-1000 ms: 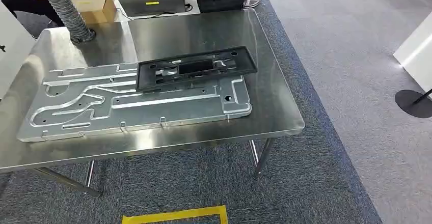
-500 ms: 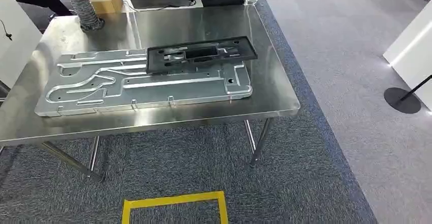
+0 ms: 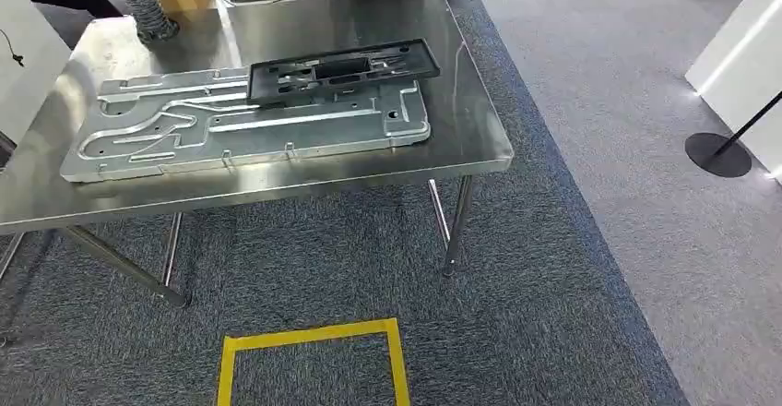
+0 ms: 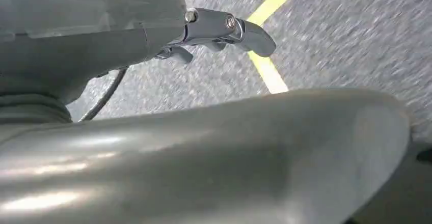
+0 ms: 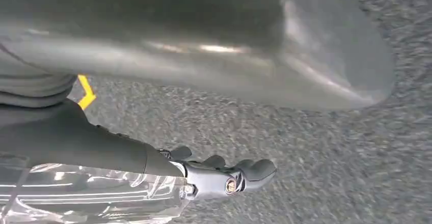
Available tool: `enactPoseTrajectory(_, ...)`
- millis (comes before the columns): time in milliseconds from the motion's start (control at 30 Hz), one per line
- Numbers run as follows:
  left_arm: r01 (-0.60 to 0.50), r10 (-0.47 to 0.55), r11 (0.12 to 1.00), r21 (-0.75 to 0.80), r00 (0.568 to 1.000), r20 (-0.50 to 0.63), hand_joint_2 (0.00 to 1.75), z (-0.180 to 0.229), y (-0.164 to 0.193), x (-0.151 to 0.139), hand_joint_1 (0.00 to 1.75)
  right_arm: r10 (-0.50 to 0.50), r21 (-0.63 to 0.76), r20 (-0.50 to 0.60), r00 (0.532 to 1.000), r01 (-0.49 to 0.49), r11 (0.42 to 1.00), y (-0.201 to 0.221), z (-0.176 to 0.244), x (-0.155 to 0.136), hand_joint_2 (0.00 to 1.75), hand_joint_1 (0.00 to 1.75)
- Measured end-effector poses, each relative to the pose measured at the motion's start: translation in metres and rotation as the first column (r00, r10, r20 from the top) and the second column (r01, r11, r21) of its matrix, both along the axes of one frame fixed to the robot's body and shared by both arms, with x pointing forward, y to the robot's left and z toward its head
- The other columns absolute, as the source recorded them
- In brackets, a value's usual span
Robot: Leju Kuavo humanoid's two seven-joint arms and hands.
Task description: Take the parts from the cabinet and place them on the table.
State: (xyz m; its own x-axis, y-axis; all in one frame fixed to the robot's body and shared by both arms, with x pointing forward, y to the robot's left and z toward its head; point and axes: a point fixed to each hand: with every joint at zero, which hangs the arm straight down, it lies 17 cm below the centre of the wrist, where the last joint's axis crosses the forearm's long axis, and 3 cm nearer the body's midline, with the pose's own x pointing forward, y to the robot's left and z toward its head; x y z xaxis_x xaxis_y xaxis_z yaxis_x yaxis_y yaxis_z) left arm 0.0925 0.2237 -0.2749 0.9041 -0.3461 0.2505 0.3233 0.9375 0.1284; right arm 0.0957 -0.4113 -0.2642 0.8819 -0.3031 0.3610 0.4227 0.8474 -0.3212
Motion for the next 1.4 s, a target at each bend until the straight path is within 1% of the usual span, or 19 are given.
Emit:
enactPoseTrajectory(200,0.01,-0.01,1.0,0.001,1.0,0.001,0.0,0.001,0.0,0.006,0.0,0.007,0.013,0.001,1.0,-0.007,1.0,0.007,-0.001,0.001,0.0,0.0)
enactPoseTrajectory(533,0.024,-0.024,1.0,0.005,1.0,0.007,0.0,0.001,0.0,0.004,0.0,0.011,0.024,0.004,1.0,-0.011,1.0,0.009,-0.002,-0.001,0.0,0.0)
enactPoseTrajectory(700,0.026,-0.026,1.0,0.003,1.0,0.01,0.0,0.001,-0.001,0.003,0.0,0.013,0.033,0.02,1.0,-0.013,0.999,0.011,-0.001,0.008,0.0,0.0)
enactPoseTrajectory(833,0.026,-0.026,1.0,0.005,1.0,0.015,0.0,0.001,0.0,0.007,0.0,0.008,0.039,0.01,1.0,-0.008,0.999,0.013,-0.002,0.002,0.0,0.0)
enactPoseTrajectory(1033,0.023,-0.023,1.0,0.006,1.0,0.005,0.0,0.0,0.001,0.001,0.0,0.007,0.043,0.006,1.0,-0.008,0.999,0.015,-0.003,0.002,0.0,0.0)
enactPoseTrajectory(1233,0.015,-0.015,1.0,0.011,1.0,0.018,0.0,0.001,0.003,0.007,0.0,0.022,0.039,0.003,1.0,-0.022,0.999,0.016,-0.003,0.002,0.0,0.0)
enactPoseTrajectory(1400,0.004,-0.004,1.0,0.005,1.0,0.003,0.0,0.001,0.002,0.005,0.0,0.03,0.036,0.002,1.0,-0.03,0.999,0.015,-0.003,0.003,0.0,0.0)
